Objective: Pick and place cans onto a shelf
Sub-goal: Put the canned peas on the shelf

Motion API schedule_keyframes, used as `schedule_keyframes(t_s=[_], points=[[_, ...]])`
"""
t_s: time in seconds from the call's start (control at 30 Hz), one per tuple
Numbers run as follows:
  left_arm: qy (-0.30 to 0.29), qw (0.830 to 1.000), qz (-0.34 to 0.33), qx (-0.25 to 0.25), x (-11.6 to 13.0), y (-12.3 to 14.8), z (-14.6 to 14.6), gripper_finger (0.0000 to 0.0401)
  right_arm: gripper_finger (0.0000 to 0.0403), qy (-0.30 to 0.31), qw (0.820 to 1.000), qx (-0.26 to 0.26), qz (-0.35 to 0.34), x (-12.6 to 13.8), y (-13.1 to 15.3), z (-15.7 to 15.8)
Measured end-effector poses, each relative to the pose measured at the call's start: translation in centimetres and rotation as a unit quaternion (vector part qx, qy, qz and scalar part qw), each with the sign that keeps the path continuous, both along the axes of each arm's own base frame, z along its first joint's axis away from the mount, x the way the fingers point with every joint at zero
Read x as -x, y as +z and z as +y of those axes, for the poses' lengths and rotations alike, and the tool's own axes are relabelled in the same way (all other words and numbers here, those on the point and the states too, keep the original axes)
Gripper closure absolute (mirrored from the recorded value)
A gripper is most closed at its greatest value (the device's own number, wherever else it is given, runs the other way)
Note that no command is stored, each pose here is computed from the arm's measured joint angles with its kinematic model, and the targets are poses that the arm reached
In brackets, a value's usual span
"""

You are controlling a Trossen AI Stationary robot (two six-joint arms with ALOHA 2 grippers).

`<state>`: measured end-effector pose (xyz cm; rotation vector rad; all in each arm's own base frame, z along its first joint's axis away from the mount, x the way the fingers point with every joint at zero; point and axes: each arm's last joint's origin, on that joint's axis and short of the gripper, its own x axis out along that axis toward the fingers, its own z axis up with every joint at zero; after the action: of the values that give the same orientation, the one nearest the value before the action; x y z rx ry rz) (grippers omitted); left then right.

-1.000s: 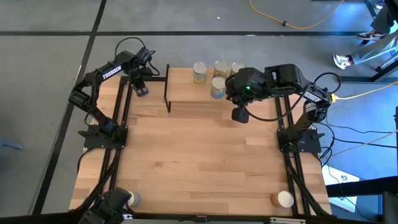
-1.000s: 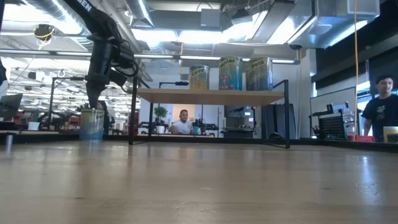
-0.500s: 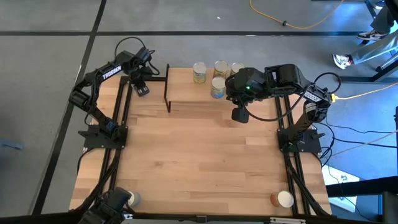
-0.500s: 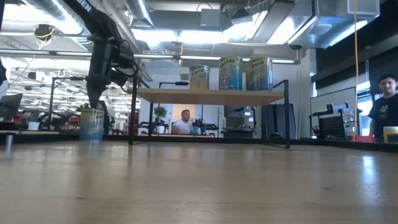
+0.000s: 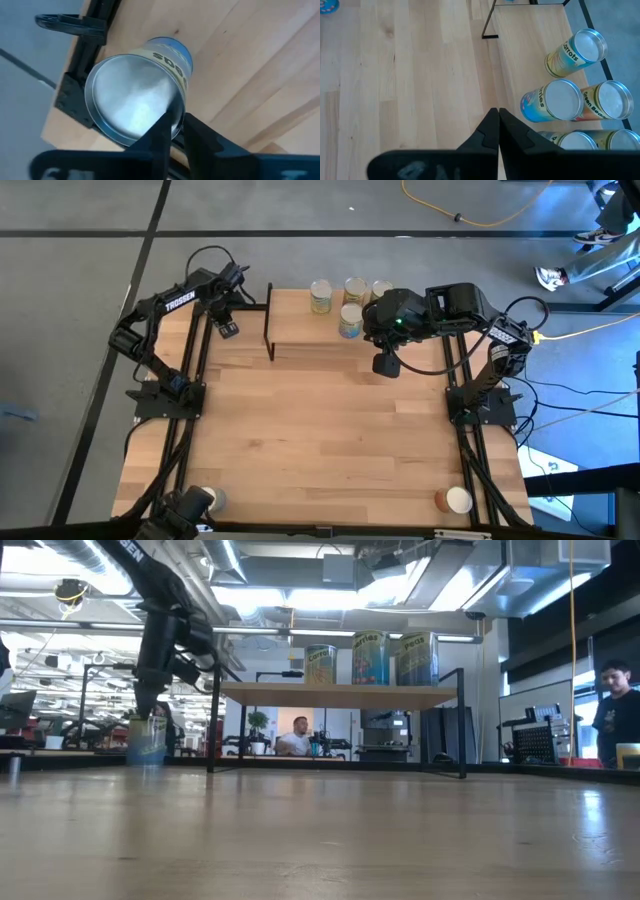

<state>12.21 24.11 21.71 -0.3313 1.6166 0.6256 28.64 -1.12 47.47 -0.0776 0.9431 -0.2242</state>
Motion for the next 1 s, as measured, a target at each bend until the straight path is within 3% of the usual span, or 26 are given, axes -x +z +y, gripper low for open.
schedule_keyframes(t_s=[0.1, 0.3, 0.5, 0.73, 1.0], points=[[-0.006, 1.0, 0.022, -0.012, -0.3, 0.0, -0.1, 0.0393, 0.0398, 0.0, 1.0, 0.0, 0.0, 0.0, 0.0, 0.0], [-0.018, 0.999, 0.028, -0.013, -0.9, 0.5, -0.2, 0.0399, 0.0398, 0.0, 1.0, 0.0, 0.0, 0.0, 0.0, 0.0], [-0.029, 0.999, 0.012, -0.022, -2.1, 3.5, 0.0, 0.04, 0.0398, 0.0, 1.0, 0.0, 0.0, 0.0, 0.0, 0.0], [-0.031, 0.998, 0.004, -0.063, -3.0, 9.2, -0.1, 0.0401, 0.0398, 0.0, 1.0, 0.0, 0.0, 0.0, 0.0, 0.0], [-0.051, 0.985, 0.001, -0.163, -4.3, 17.7, -2.4, 0.0401, 0.0398, 0.0, 1.0, 0.0, 0.0, 0.0, 0.0, 0.0]])
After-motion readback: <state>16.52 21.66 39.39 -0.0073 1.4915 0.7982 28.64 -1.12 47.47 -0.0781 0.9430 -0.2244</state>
